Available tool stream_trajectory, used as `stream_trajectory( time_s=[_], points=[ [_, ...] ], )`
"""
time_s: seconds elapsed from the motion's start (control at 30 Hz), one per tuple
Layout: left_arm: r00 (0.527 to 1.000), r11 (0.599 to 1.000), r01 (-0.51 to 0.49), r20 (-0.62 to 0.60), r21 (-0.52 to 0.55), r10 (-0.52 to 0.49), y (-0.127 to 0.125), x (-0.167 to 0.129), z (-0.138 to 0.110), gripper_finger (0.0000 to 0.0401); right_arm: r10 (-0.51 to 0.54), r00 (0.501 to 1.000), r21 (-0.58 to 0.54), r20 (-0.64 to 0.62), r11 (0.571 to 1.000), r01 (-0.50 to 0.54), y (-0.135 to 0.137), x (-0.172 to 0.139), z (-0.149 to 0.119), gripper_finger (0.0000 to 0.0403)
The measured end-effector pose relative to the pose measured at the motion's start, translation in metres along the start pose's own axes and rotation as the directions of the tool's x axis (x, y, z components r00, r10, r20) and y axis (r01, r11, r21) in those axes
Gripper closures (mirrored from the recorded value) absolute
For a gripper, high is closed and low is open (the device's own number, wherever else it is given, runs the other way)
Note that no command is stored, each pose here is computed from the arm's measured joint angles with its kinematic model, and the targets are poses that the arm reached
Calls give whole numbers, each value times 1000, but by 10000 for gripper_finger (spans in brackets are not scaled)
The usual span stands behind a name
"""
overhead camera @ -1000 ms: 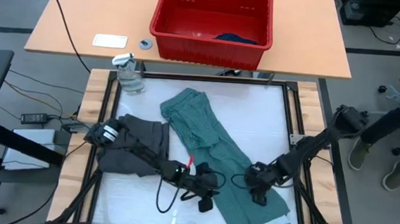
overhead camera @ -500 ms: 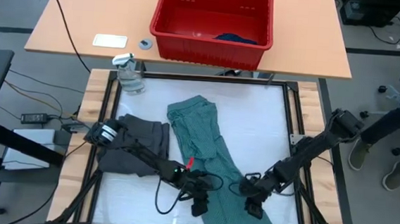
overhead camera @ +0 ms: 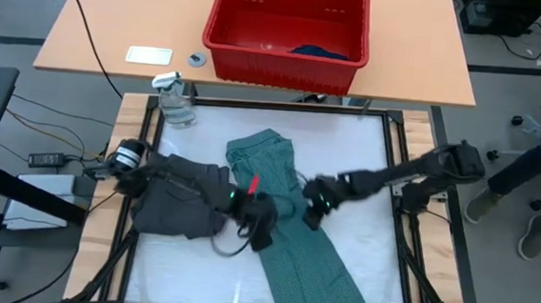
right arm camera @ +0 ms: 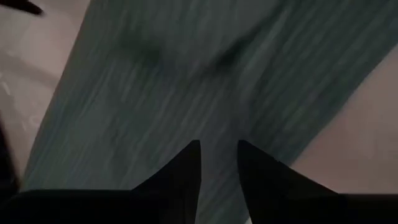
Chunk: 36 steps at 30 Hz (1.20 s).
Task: Fold Laundry from Bin
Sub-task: Fold the green polo shirt on the table
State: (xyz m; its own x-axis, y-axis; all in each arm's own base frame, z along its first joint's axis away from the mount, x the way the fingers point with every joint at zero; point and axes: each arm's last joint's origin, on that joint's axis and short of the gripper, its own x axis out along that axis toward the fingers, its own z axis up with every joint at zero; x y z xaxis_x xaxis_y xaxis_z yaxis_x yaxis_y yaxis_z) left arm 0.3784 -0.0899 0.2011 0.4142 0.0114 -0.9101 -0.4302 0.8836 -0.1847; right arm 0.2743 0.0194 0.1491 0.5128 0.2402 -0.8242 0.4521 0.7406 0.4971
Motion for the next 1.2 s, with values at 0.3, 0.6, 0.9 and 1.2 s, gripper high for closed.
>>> stream_trajectory(
  time_s=[0.3, 0.6, 0.9, 1.2],
  points=[
    [999, 988, -8, -38, -156, 2, 80, 6, 51, 282, 13, 988, -122, 152, 993, 5, -45, -14, 88, 289],
    [996, 983, -49, -88, -176, 33, 129, 6, 65, 282, -120, 975, -37, 189, 991, 129, -97, 1, 136, 305],
    [999, 981, 37, -23, -191, -42, 178, 35, 69, 282, -192, 977, 84, 94, 979, 184, -130, -10, 135, 349],
    [963, 969, 191, 222, -154, -155, 193, 42, 96, 284, -272, 962, 192, -13, 944, 270, -149, -35, 124, 369]
  ],
)
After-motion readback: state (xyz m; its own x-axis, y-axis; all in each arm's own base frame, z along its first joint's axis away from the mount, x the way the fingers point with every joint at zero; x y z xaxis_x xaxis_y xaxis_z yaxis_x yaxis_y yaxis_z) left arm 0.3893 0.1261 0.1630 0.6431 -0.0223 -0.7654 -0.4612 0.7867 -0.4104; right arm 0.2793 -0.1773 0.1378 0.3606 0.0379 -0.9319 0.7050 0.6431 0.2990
